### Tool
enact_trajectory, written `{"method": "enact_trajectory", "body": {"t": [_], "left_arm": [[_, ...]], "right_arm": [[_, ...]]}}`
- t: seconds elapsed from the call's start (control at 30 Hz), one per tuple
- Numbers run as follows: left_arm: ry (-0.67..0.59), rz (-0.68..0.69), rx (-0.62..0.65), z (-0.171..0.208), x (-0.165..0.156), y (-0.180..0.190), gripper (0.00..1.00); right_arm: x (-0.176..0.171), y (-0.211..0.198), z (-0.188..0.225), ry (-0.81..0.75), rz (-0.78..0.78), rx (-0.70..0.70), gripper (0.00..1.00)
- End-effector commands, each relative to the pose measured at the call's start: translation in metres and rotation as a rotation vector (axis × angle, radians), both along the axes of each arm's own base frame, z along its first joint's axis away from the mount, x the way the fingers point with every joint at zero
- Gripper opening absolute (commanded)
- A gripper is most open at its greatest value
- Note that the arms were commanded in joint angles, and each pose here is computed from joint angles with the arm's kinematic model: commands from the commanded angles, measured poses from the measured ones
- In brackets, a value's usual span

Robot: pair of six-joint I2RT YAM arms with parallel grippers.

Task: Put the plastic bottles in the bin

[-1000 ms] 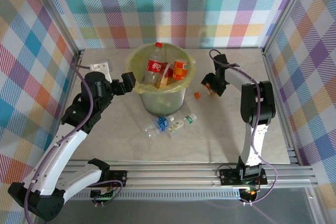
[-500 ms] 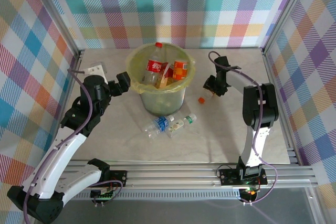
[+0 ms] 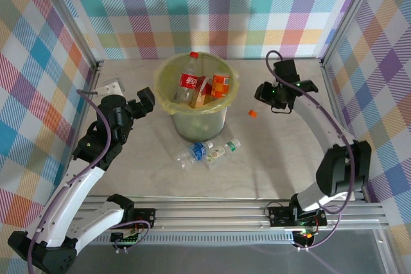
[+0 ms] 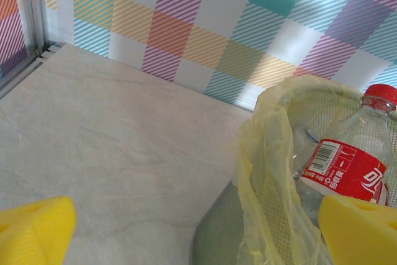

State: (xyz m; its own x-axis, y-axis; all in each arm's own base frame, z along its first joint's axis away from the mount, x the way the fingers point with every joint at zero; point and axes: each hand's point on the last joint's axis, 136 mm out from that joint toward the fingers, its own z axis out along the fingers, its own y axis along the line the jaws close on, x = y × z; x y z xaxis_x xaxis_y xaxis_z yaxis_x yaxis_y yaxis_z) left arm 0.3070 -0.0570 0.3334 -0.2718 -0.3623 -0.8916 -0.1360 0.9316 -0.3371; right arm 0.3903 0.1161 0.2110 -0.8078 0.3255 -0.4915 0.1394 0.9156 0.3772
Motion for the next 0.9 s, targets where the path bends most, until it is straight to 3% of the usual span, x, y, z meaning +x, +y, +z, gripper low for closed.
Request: {"method": "enact_trajectory", "body": {"t": [0.0, 0.27, 0.43, 0.87], "left_arm": [[-0.007, 0.005, -0.026, -0.003, 0.004, 0.000, 1.00], [-0.003, -0.005, -0.033, -0.004, 0.003, -0.002, 1.00], [-0.006, -0.015, -0.038, -0.004, 0.002, -0.003, 1.00], [0.005, -0.033, -0.032, -0.006, 0.002, -0.006, 1.00]], "right_arm": [[-0.011, 0.009, 0.047, -0.101, 0.068, -0.013, 0.42], [-0.026, 0.055, 0.143, -0.308, 0.254, 0.041, 0.42], [-0.036, 0.091, 0.182, -0.386, 0.402, 0.077, 0.43], [-0.032, 0.173, 0.175, -0.321, 0.642, 0.046, 0.43]]}}
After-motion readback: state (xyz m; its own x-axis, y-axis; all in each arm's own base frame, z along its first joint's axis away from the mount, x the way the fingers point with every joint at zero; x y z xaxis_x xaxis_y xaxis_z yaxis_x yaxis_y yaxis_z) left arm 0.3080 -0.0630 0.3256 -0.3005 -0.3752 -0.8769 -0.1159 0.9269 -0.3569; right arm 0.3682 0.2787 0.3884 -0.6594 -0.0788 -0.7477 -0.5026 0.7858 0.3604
